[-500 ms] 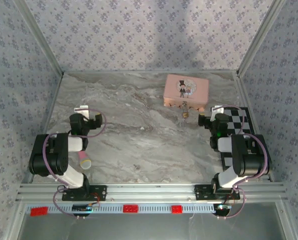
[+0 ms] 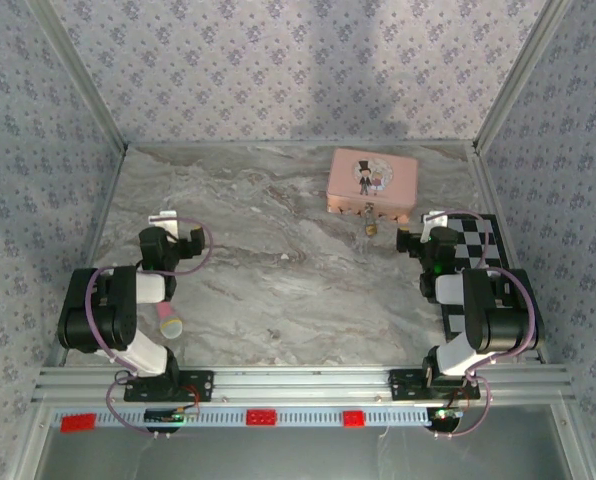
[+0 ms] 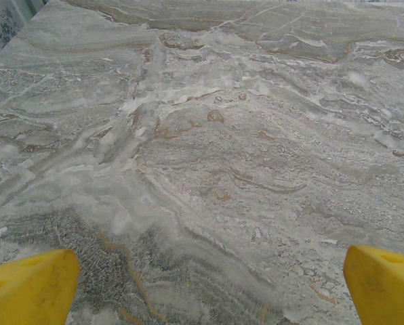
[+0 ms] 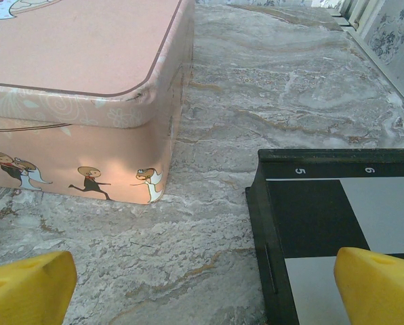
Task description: Unlock the padlock with the key
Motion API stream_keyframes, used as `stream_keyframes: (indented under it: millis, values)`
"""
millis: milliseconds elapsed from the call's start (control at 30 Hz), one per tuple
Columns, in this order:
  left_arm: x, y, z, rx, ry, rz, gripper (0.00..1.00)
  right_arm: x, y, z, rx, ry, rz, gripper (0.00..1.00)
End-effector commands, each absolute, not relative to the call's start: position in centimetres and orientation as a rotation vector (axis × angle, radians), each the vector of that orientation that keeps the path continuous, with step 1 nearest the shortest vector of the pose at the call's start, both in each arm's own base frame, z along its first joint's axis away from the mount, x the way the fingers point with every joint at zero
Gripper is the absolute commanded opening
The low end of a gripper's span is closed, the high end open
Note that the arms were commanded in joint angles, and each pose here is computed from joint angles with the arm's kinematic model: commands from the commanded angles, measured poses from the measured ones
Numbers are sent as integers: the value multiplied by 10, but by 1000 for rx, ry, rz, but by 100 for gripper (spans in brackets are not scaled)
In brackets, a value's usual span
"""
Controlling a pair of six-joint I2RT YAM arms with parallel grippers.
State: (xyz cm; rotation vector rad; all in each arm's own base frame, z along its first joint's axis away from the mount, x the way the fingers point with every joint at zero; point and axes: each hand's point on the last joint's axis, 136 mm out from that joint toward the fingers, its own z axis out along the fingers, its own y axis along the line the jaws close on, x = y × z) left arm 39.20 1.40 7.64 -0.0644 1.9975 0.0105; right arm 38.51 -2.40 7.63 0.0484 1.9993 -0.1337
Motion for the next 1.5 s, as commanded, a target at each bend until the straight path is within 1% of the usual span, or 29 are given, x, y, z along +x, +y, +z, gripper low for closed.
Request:
stream_keyframes:
  millis: [0, 533, 633, 767, 900, 1033, 1100, 1200, 1233, 1367, 1467]
  values:
    - [398, 11, 88, -51, 1965, -11, 100, 390, -25, 85, 71, 1967, -134, 99]
    - [398, 8, 90, -33, 1962, -20, 100, 388, -19, 87, 38, 1947, -156, 99]
    - [392, 1, 103, 3, 1939, 2, 100, 384, -15, 90, 17, 1919, -178, 99]
    - [375, 4, 122, -47, 1895, 79, 100, 373, -8, 104, -23, 1856, -159, 99]
    - [359, -8, 137, -27, 1878, 52, 100, 361, 4, 126, -60, 1885, -160, 99]
    - [349, -20, 171, -41, 1869, -16, 100, 347, 20, 158, -51, 1856, -65, 99]
    - [346, -23, 189, -100, 1862, -82, 100, 341, 29, 181, -7, 1815, 25, 99]
    - [338, -11, 202, -329, 1915, -138, 100, 329, 36, 212, 148, 1839, 201, 99]
    - [332, -7, 200, -396, 1959, -137, 100, 325, 39, 219, 169, 1864, 244, 99]
    - [307, 13, 192, -587, 2107, -78, 100, 313, 55, 233, 89, 1956, 327, 99]
    - [280, 29, 178, -802, 2172, -67, 100, 301, 50, 231, 205, 1998, 394, 99]
